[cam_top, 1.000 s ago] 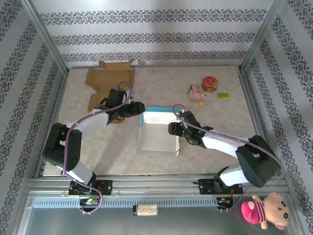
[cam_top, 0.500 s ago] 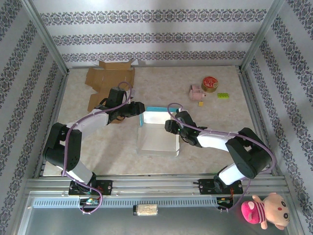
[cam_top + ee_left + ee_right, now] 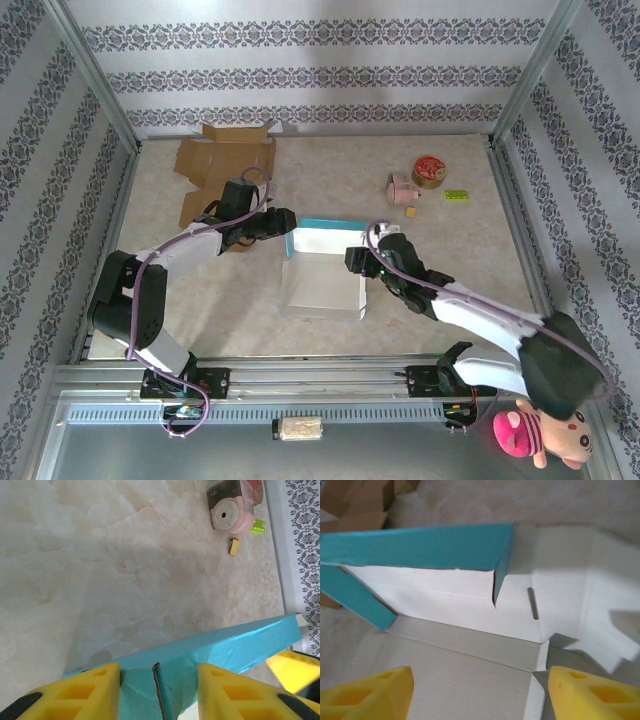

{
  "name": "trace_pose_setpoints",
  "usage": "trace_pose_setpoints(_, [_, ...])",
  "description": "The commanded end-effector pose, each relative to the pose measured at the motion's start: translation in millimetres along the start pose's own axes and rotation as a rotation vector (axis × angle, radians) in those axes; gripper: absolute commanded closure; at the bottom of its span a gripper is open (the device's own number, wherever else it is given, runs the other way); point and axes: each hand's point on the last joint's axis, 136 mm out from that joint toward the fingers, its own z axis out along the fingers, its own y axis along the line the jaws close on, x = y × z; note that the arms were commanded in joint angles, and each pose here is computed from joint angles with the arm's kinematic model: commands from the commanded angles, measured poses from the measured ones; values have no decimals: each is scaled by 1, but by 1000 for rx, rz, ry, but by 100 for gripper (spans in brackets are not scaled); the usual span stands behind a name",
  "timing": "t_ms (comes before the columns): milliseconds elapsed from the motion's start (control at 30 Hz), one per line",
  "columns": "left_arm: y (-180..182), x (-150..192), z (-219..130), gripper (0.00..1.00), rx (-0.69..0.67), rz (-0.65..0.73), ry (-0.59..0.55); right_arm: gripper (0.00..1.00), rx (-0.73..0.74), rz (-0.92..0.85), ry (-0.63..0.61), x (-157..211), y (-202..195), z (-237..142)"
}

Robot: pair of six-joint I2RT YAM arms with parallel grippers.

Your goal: Fold the paper box

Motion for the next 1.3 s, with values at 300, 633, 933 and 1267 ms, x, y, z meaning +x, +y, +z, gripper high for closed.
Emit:
trace_pose_setpoints(300, [9,19,5,60,-54,13,54,16,158,-58,-47,-17,-64,-24])
trace_pose_setpoints(633, [12,23,5,60,-69,17,67,42,86,-140,54,-20,-56,20])
trace_pose_setpoints(933, [12,22,5,60,-69,18,61,69,40,-75,65,-9,-44,25])
trace_pose_setpoints(1267, [10,22,8,60,-63,13,59,77,27,-32,89,0,-22,25])
